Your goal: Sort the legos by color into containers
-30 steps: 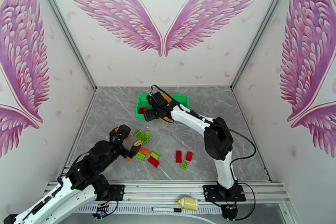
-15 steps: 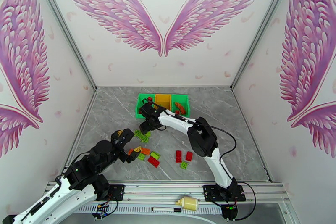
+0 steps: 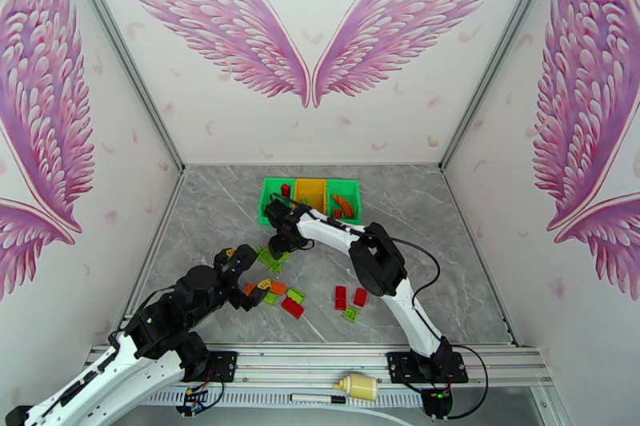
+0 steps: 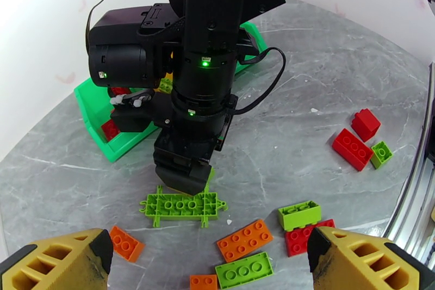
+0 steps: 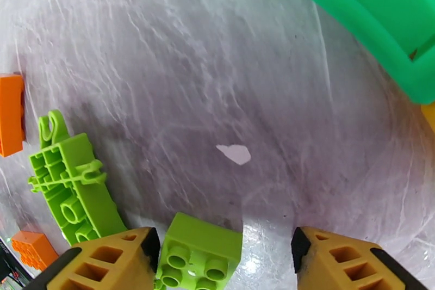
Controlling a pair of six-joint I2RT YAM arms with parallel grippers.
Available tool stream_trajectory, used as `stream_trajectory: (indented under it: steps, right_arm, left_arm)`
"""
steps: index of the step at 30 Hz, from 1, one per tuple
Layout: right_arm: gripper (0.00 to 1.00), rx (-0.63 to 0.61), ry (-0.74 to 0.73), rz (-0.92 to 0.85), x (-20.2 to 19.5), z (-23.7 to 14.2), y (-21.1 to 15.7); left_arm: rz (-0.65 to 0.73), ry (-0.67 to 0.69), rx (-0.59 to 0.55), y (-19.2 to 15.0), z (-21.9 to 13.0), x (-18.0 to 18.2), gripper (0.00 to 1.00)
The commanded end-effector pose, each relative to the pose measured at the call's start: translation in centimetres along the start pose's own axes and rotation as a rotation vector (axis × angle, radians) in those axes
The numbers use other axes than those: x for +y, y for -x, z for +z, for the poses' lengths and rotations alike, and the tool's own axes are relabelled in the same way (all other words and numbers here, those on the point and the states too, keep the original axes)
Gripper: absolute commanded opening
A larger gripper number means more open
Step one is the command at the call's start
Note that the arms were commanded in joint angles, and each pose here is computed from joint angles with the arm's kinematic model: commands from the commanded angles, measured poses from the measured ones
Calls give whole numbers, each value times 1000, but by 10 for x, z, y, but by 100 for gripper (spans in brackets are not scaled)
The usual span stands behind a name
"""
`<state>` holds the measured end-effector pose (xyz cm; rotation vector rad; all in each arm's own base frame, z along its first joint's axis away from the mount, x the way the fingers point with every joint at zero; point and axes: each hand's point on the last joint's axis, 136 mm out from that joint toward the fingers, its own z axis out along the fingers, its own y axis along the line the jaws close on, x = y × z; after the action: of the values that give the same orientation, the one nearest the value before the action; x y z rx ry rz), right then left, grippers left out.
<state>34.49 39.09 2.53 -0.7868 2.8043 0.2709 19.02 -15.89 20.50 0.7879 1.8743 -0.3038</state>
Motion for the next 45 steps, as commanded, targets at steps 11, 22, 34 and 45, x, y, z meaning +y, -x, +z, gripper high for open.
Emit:
stream_trajectory:
  steps: [11, 22, 34, 45]
  right_arm:
    - [41, 15, -10, 26, 3, -9, -3]
    - [34, -81, 30, 27, 9, -54, 10]
    - [30, -355, -12, 83, -25, -124, 46]
    - [29, -450, -113, 144, -83, -121, 101]
  left_arm:
    - [-11, -21, -32, 10, 7, -4, 99]
    - [-63, -47, -76, 21, 23, -10, 99]
    - [-146, -49, -176, 44, 44, -13, 99]
    - [-220, 4, -212, 41, 48, -4, 99]
